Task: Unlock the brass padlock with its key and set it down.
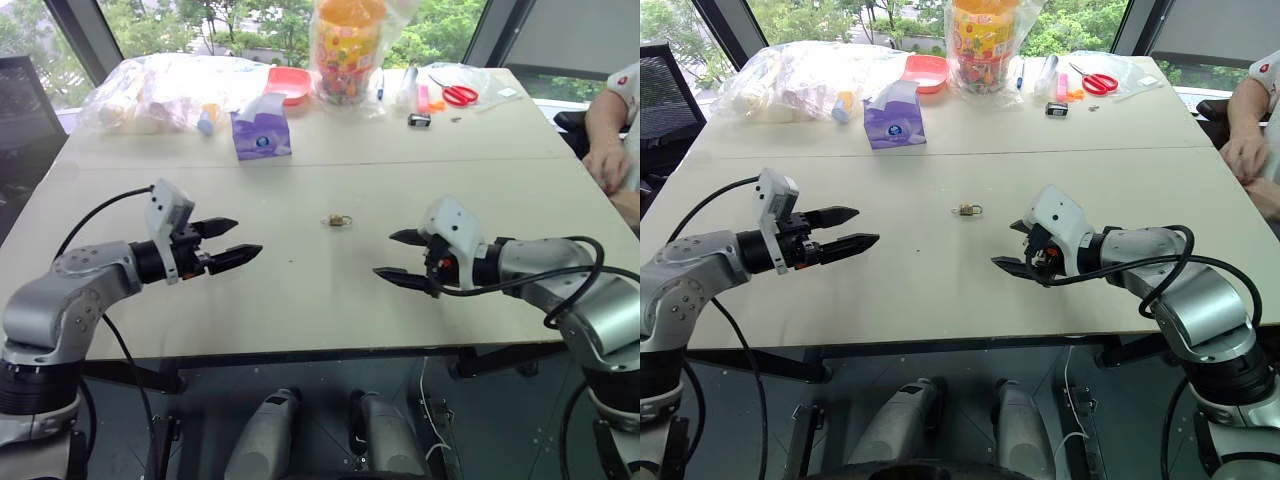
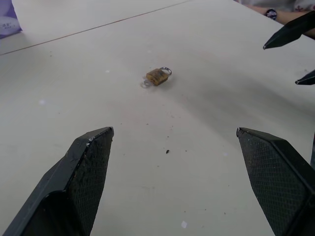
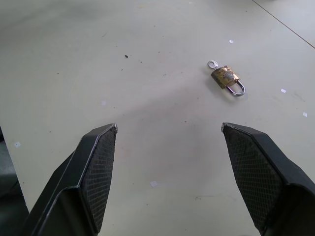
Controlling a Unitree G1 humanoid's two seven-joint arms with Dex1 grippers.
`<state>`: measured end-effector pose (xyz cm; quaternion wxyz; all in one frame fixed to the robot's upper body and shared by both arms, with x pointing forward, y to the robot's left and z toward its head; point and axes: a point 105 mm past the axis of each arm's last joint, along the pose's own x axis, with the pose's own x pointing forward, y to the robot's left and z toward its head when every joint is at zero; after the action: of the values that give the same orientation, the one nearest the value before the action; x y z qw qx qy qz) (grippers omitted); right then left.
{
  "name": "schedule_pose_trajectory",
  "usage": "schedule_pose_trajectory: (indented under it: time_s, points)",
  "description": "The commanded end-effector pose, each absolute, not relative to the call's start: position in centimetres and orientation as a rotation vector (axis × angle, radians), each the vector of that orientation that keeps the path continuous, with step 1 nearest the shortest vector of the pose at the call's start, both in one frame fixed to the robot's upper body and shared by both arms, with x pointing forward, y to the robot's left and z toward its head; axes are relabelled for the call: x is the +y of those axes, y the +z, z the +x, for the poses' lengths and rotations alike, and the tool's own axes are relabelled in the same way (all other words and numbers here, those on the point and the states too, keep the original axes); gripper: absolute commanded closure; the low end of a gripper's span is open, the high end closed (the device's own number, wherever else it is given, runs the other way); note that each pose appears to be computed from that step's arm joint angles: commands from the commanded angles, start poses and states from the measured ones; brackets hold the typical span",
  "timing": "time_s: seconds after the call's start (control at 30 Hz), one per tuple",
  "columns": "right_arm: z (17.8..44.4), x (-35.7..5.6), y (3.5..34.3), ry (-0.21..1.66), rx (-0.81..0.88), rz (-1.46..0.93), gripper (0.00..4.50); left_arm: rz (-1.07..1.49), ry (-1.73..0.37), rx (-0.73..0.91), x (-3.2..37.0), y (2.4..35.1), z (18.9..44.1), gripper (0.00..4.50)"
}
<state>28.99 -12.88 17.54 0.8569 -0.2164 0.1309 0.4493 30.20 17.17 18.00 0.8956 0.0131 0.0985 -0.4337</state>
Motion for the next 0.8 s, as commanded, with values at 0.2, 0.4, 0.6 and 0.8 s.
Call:
schedule_pose_trajectory:
  time_s: [0.2, 0.4, 0.6, 0.8]
  points:
    - [29.3, -12.7, 18.6, 0.934, 0.22, -0.478, 0.96, 0.037, -0.925, 0.17, 16.7, 18.9, 30.2, 0.31]
    - [29.4, -12.9, 18.6, 0.927, 0.22, -0.484, 0.96, 0.033, -0.924, 0.164, 16.6, 18.9, 30.4, 0.31]
    - [31.0, -12.6, 19.2, 0.885, 0.154, -0.529, 0.96, 0.072, -0.955, 0.167, 16.3, 19.0, 30.7, 0.31]
    - [36.8, -10.9, 18.9, 0.837, 0.149, -0.626, 0.96, 0.238, -1.092, 0.192, 15.6, 20.3, 31.1, 0.31]
